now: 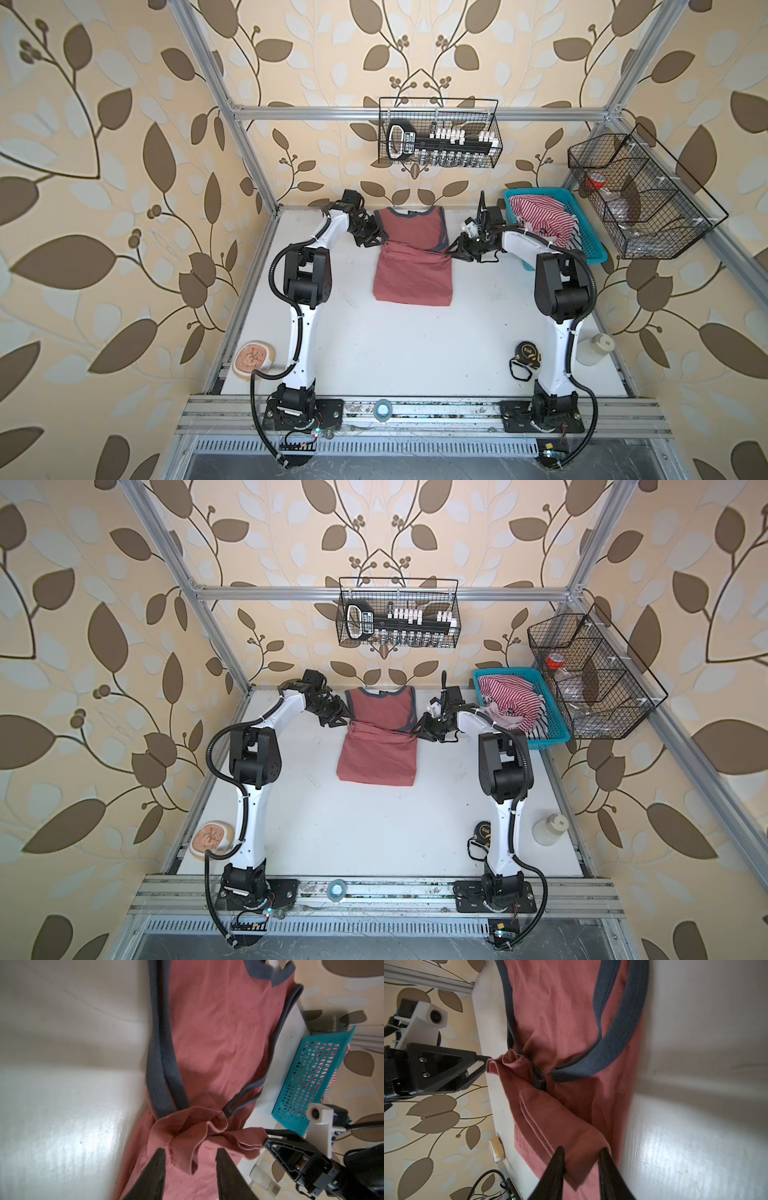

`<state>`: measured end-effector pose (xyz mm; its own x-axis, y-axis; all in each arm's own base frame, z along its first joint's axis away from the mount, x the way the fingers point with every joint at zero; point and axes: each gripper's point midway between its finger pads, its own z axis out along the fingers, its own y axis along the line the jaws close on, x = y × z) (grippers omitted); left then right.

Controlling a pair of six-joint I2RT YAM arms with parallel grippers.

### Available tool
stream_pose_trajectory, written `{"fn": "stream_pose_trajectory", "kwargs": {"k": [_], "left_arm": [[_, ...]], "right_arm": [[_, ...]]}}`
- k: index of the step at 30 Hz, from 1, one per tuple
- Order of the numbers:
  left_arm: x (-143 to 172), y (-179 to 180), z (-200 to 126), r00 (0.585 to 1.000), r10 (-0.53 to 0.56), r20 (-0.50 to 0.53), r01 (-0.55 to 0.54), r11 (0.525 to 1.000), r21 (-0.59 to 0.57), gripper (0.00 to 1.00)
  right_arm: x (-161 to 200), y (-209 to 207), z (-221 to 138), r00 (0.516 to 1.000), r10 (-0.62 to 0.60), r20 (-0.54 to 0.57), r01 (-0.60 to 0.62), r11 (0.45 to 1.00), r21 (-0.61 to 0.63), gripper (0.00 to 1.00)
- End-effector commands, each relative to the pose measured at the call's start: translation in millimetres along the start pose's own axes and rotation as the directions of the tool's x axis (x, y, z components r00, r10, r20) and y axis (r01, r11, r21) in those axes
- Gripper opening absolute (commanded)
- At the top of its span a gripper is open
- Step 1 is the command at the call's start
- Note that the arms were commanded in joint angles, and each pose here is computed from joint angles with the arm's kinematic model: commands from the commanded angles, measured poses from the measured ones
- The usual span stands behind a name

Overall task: Fold and stack tank tops
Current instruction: Fold the tank top at the top-center of the table.

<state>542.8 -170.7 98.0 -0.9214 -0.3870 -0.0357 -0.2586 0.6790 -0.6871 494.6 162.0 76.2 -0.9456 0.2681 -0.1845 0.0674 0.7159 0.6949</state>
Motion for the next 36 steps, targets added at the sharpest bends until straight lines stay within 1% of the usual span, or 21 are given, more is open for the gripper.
{"fn": "stream_pose_trajectory", "kwargs": {"k": [1,4,5,9,12,15,16,19,22,26,36], "left_arm": [[-15.5,-10.6,-25.1,0.998,-0.014,0.062,0.011,0.999,0.039,0.43],[-15.9,-7.6,-42.8,0.995,-0.015,0.101,0.013,1.000,0.018,0.43],[-8.8,3.0,-42.9,0.995,-0.026,0.093,0.027,1.000,-0.011,0.43],[12.5,16.8,-57.6,0.996,-0.017,0.091,0.025,0.996,-0.083,0.43],[40.5,32.0,-59.8,0.998,-0.030,0.055,0.037,0.992,-0.118,0.42],[74.0,47.8,-55.6,0.999,-0.035,0.008,0.036,0.987,-0.157,0.42],[85.8,51.9,-53.3,0.999,-0.034,-0.012,0.031,0.986,-0.166,0.42],[113.7,55.4,-45.8,0.999,-0.011,-0.049,0.002,0.984,-0.181,0.43],[130.4,54.6,-35.1,0.998,-0.006,-0.067,-0.005,0.987,-0.163,0.45],[140.9,54.0,-20.8,0.996,-0.011,-0.085,-0.002,0.989,-0.148,0.47],[147.5,77.0,-5.4,0.994,-0.029,-0.107,0.005,0.976,-0.218,0.48]], "right_arm": [[-18.8,24.9,-30.5,0.995,-0.045,0.089,0.050,0.997,-0.052,0.31],[-19.7,27.4,-44.9,0.991,-0.058,0.124,0.066,0.996,-0.055,0.34],[-18.1,28.2,-48.8,0.989,-0.064,0.133,0.072,0.996,-0.054,0.34],[-0.3,26.2,-56.7,0.990,-0.072,0.121,0.078,0.996,-0.045,0.34],[30.6,19.2,-55.5,0.994,-0.075,0.079,0.078,0.996,-0.033,0.34],[73.5,6.9,-48.0,0.996,-0.084,0.006,0.084,0.996,0.010,0.34],[93.1,-1.0,-42.6,0.996,-0.080,-0.031,0.081,0.996,0.028,0.34],[131.3,-9.4,-35.1,0.993,-0.085,-0.085,0.090,0.994,0.056,0.35],[154.2,-13.4,-28.3,0.991,-0.082,-0.106,0.089,0.994,0.062,0.36],[164.1,-15.9,-22.0,0.991,-0.079,-0.109,0.086,0.994,0.070,0.40],[164.4,-23.4,-6.0,0.991,-0.064,-0.121,0.074,0.994,0.080,0.41]]}}
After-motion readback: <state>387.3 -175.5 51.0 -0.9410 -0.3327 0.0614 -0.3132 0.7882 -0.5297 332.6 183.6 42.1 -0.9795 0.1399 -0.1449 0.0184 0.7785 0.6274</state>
